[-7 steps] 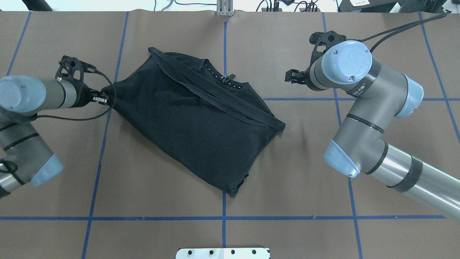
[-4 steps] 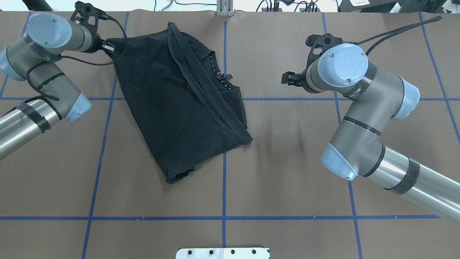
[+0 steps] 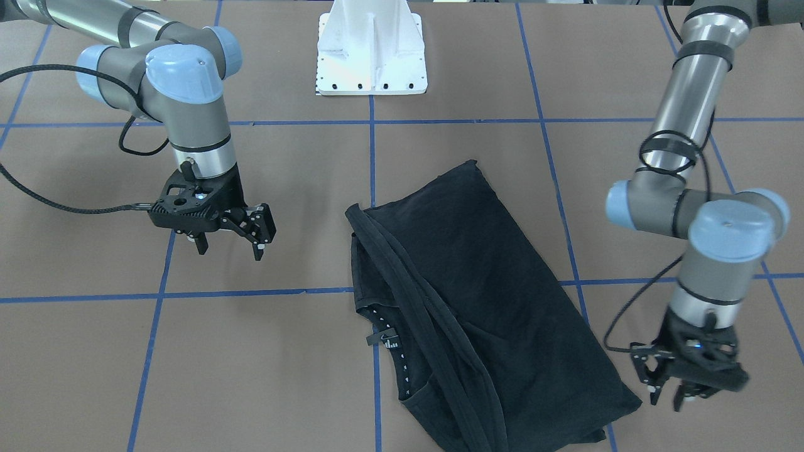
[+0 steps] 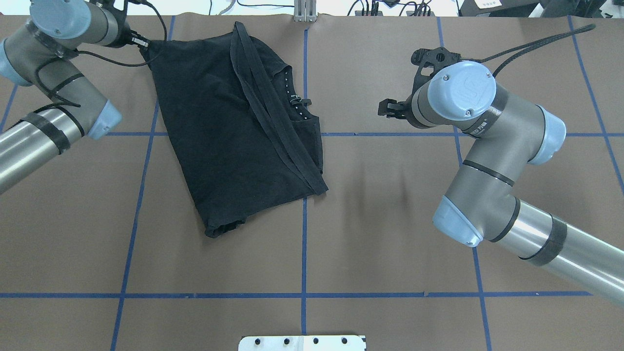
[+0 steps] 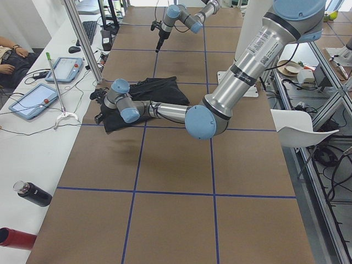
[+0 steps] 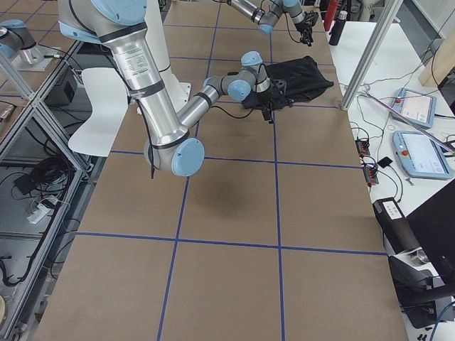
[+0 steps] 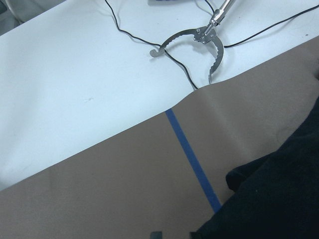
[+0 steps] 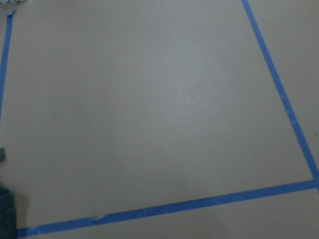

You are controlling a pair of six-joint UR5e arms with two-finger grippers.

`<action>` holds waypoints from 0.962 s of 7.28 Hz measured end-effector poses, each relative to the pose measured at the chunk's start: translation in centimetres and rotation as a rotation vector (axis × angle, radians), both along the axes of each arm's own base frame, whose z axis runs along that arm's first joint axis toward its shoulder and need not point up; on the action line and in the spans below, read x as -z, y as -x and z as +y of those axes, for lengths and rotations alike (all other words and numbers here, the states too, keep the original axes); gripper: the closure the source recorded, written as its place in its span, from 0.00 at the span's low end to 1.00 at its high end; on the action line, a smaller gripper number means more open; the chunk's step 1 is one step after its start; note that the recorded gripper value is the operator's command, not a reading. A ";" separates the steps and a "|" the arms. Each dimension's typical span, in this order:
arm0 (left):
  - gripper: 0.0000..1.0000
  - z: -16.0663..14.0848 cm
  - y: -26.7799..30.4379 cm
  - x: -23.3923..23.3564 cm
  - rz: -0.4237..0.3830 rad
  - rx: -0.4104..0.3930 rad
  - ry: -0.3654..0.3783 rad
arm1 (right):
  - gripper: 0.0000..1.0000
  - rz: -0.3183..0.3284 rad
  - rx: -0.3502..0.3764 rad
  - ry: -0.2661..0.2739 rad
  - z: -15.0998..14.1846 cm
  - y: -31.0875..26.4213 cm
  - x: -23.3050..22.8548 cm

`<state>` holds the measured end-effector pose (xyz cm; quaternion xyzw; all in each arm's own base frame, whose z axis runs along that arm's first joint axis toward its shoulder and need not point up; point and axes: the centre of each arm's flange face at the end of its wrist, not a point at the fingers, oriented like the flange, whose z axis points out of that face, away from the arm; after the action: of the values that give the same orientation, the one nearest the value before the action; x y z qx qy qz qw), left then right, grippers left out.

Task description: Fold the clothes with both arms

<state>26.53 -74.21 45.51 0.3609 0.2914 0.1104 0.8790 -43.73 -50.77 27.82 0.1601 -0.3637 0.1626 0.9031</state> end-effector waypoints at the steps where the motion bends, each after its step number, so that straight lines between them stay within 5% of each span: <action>1: 0.00 0.8 2.3 -0.5 0.011 -0.036 -0.017 | 0.02 -0.023 -0.019 0.024 -0.3 2.2 1.4; 4: 0.00 3.1 4.2 -0.9 0.050 -0.039 -0.020 | 0.05 -0.107 -0.117 0.075 -1.1 10.2 5.4; 6: 0.00 3.3 3.9 -0.8 0.062 -0.036 -0.013 | 0.26 -0.137 -0.136 0.058 0.6 14.3 5.0; 7: 0.00 3.4 3.8 -0.8 0.064 -0.036 -0.012 | 0.26 -0.138 -0.128 0.052 1.8 15.8 4.9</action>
<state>22.69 -70.84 46.34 0.3643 0.3250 0.1164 0.8650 -59.53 -48.92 22.87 0.1477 -0.4096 0.2399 0.8677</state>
